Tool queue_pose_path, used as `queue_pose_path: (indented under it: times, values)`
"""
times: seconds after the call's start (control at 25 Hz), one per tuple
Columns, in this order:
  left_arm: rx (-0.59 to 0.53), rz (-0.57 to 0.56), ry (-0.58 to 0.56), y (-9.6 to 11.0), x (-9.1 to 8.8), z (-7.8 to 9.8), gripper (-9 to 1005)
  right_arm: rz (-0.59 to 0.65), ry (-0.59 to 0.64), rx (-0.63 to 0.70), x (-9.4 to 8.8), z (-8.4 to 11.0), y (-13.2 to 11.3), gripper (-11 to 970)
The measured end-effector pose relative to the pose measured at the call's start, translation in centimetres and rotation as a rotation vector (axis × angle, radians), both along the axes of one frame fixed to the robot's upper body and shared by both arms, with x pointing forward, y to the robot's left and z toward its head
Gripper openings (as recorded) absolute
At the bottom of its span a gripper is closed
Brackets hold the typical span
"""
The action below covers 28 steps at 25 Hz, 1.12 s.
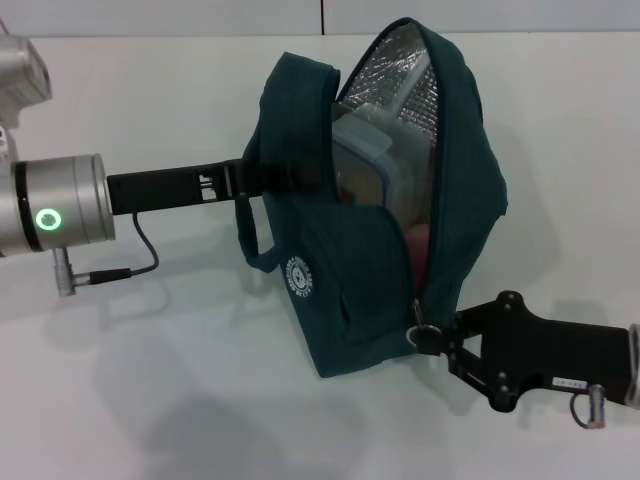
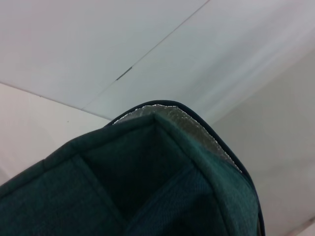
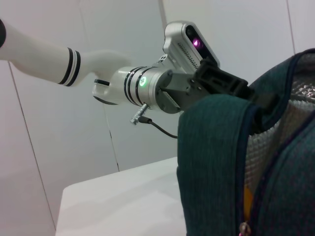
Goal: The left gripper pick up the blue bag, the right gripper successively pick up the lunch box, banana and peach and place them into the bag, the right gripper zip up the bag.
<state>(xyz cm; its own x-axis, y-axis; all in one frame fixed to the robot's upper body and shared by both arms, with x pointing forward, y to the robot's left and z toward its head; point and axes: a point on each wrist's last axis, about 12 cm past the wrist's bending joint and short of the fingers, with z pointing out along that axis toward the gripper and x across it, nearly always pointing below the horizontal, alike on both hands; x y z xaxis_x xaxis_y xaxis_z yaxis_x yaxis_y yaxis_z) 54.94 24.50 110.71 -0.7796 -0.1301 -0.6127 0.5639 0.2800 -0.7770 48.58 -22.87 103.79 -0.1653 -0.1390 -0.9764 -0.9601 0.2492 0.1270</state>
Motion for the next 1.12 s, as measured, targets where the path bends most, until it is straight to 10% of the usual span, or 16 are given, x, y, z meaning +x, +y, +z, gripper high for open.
queue_pose_path:
  times: [1.12]
  values:
    - [-0.008,0.038,-0.162,0.6,-0.4,-0.1,75,-0.028,-0.139,0.192,0.2,3.2,-1.7,9]
